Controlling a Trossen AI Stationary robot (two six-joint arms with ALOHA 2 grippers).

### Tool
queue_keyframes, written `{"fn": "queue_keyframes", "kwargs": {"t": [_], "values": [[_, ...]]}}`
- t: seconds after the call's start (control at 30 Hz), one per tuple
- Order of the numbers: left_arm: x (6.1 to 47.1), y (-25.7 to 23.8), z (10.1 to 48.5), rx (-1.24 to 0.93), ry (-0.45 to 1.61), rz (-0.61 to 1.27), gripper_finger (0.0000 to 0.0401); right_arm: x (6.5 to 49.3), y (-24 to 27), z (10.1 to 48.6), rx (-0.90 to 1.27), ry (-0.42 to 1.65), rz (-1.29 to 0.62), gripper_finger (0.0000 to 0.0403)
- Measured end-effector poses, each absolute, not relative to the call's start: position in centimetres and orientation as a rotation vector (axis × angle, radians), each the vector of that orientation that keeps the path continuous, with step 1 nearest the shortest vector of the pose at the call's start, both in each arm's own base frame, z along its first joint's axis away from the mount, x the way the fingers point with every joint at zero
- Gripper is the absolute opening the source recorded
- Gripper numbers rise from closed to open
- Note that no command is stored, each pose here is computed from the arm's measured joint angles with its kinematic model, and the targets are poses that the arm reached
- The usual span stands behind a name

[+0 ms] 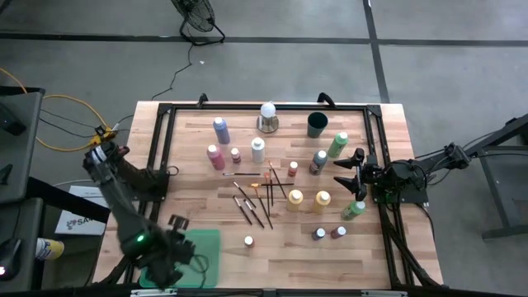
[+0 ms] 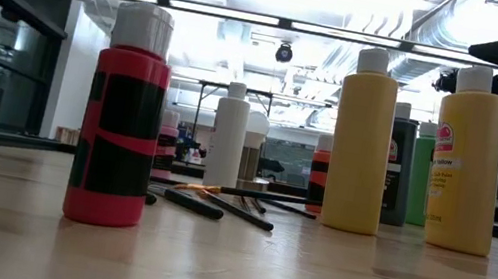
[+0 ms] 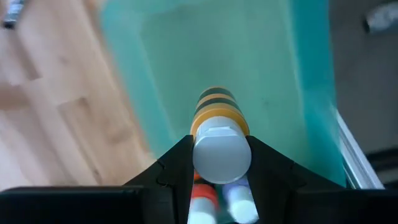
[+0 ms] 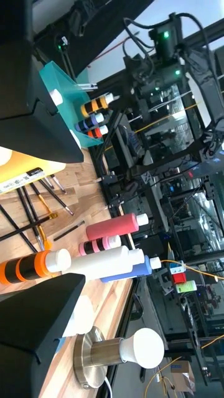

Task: Pick & Place Paint Supplies
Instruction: Put the yellow paint bottle into the green bin

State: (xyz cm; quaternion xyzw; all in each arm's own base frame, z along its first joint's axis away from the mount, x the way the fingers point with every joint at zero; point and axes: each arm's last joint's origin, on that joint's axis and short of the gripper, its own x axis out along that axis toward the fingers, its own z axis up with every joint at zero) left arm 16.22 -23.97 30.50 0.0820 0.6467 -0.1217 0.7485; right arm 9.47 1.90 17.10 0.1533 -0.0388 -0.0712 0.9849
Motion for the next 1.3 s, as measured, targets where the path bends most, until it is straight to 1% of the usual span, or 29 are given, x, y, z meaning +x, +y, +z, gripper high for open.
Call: {"fn": "queue_keyframes", "kwargs": {"t": [0.23,0.47,0.67,1.0,1.13,1.3], "values": [[13.1,-26.6,28.9,0.216,1.372,-0.393,0.0122,9.5,1.9,17.1,0.308,-0.078,-0.143,0.0299],[10.4,-27.1,26.9,0.234,1.425,-0.347,0.0122,9.5,1.9,17.1,0.308,-0.078,-0.143,0.0299],[8.6,-27.9,25.8,0.226,1.414,-0.367,0.0122,9.5,1.9,17.1,0.308,-0.078,-0.143,0.0299],[7.6,-28.2,24.0,0.190,1.415,-0.366,0.0122,9.5,1.9,17.1,0.308,-0.078,-0.143,0.0299],[7.5,-28.0,23.8,0.107,1.457,-0.286,0.0122,9.5,1.9,17.1,0.308,-0.078,-0.143,0.0299],[7.3,-28.1,23.8,0.027,1.500,-0.231,0.0122,9.5,1.9,17.1,0.308,-0.078,-0.143,0.0299]]}}
